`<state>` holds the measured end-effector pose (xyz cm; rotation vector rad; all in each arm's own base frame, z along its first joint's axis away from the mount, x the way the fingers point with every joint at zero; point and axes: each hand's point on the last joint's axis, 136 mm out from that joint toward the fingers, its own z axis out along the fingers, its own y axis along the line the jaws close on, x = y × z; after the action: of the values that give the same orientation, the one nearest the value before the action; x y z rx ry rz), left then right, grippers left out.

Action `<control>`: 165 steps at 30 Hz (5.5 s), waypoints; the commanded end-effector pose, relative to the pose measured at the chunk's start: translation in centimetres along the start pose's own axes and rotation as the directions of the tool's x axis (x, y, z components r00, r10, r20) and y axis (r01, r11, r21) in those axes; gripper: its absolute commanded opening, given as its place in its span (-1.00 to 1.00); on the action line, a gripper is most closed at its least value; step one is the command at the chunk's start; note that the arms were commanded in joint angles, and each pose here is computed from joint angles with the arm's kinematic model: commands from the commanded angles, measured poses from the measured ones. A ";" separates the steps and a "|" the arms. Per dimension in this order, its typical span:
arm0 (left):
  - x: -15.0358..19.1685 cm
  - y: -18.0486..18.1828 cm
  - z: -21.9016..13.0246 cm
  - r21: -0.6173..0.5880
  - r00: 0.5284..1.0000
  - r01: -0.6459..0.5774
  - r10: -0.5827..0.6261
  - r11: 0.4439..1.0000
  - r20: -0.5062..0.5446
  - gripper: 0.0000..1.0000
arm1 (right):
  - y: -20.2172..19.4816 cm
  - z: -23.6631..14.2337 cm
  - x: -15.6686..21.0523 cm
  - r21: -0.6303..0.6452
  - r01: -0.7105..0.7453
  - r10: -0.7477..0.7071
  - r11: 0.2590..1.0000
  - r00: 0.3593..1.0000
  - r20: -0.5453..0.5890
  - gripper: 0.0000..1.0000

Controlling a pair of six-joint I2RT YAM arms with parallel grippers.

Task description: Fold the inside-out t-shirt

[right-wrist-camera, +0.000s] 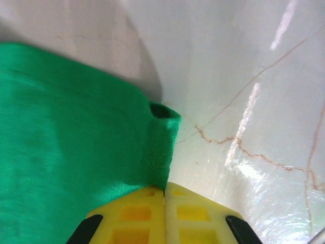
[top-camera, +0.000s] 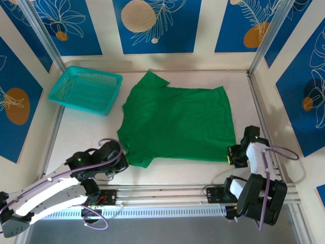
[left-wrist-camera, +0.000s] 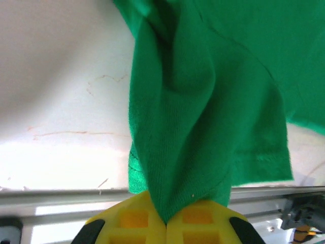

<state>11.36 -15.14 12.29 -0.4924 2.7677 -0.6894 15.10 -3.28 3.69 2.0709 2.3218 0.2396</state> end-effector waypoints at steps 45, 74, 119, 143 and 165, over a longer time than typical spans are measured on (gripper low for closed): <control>-21.6 -14.7 2.3 -0.534 0.669 -0.451 0.667 0.715 0.329 -1.00 | 16.3 -2.7 -3.5 -0.211 0.197 -0.184 0.957 0.979 0.083 -0.95; -9.4 6.3 10.6 -0.424 0.981 -0.058 0.130 0.904 0.144 -0.50 | 8.4 3.0 1.0 -0.120 0.341 -0.358 0.932 0.919 -0.167 0.11; -14.3 2.6 15.1 -0.255 0.992 -0.068 0.092 0.964 0.084 -0.46 | 29.1 5.9 30.2 0.032 0.967 -0.928 -0.251 -0.250 0.275 0.05; -10.1 8.4 14.7 -0.388 1.000 -0.007 0.009 0.922 0.002 -0.47 | 28.7 6.1 25.6 -0.268 0.956 -0.978 0.115 0.156 0.137 -0.38; -7.0 4.0 8.0 -0.210 0.987 -0.147 0.130 0.967 -0.090 -0.06 | 11.0 0.6 11.1 -0.338 0.738 -0.779 0.583 0.626 0.023 -0.16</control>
<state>20.32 -11.08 2.77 -0.3898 2.8664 -0.3217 26.48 9.16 6.35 0.6382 2.7496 0.5231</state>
